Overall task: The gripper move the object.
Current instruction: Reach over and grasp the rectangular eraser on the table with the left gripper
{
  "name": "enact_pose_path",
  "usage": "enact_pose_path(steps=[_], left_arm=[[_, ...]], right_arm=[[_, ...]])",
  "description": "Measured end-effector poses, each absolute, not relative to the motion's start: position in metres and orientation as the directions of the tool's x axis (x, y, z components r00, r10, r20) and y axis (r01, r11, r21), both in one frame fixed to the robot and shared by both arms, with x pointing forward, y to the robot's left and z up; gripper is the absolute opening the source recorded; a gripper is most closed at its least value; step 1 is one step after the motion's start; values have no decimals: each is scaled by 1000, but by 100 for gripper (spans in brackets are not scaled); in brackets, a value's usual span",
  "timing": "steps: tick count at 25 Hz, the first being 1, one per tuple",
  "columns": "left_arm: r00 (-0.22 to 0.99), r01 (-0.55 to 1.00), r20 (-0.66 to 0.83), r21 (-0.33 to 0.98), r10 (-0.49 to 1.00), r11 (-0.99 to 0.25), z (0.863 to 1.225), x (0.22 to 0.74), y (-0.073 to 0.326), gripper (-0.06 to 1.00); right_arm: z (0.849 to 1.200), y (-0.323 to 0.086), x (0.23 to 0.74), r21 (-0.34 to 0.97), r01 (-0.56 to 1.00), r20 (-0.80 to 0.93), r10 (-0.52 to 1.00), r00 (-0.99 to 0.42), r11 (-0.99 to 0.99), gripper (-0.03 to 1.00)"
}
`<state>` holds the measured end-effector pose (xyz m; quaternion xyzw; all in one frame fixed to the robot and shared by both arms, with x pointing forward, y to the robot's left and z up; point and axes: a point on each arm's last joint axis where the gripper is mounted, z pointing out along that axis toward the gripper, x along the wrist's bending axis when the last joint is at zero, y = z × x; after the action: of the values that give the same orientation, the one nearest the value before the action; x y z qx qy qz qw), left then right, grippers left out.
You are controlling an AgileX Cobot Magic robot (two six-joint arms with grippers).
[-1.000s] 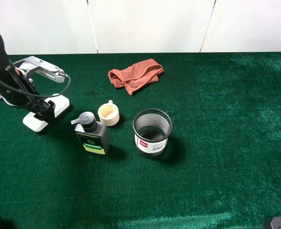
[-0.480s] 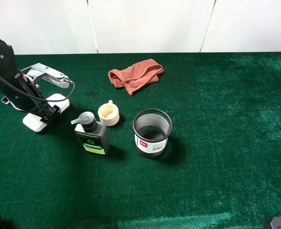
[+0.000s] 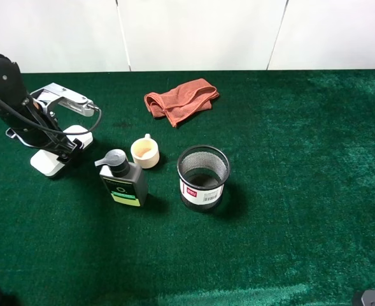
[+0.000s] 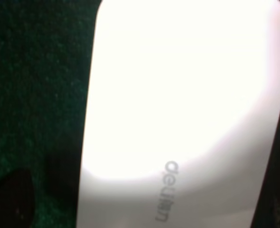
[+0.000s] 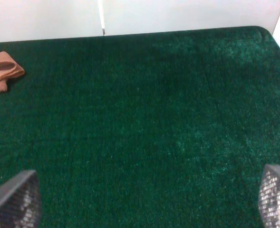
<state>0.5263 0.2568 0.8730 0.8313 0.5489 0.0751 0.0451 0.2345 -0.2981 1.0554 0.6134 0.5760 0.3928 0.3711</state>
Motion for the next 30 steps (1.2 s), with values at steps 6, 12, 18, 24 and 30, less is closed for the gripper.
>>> enact_pose_path(steps=[6, 12, 18, 24, 30], left_arm=[[386, 906, 75, 157, 919, -393, 873, 526, 257, 89], [385, 907, 74, 158, 920, -391, 873, 526, 256, 62], [373, 912, 65, 160, 926, -378, 873, 526, 256, 62], [370, 913, 63, 160, 927, -376, 873, 526, 256, 62], [370, 913, 63, 160, 927, -376, 873, 526, 256, 62]], right_arm=[[1055, -298, 235, 908, 415, 54, 998, 28, -61, 69], [1055, -298, 235, 908, 415, 54, 998, 28, -61, 69], [1055, -298, 235, 908, 415, 54, 998, 28, -61, 69], [1055, -298, 235, 908, 415, 54, 998, 28, -61, 69], [1055, -298, 235, 908, 415, 54, 998, 28, -61, 69]])
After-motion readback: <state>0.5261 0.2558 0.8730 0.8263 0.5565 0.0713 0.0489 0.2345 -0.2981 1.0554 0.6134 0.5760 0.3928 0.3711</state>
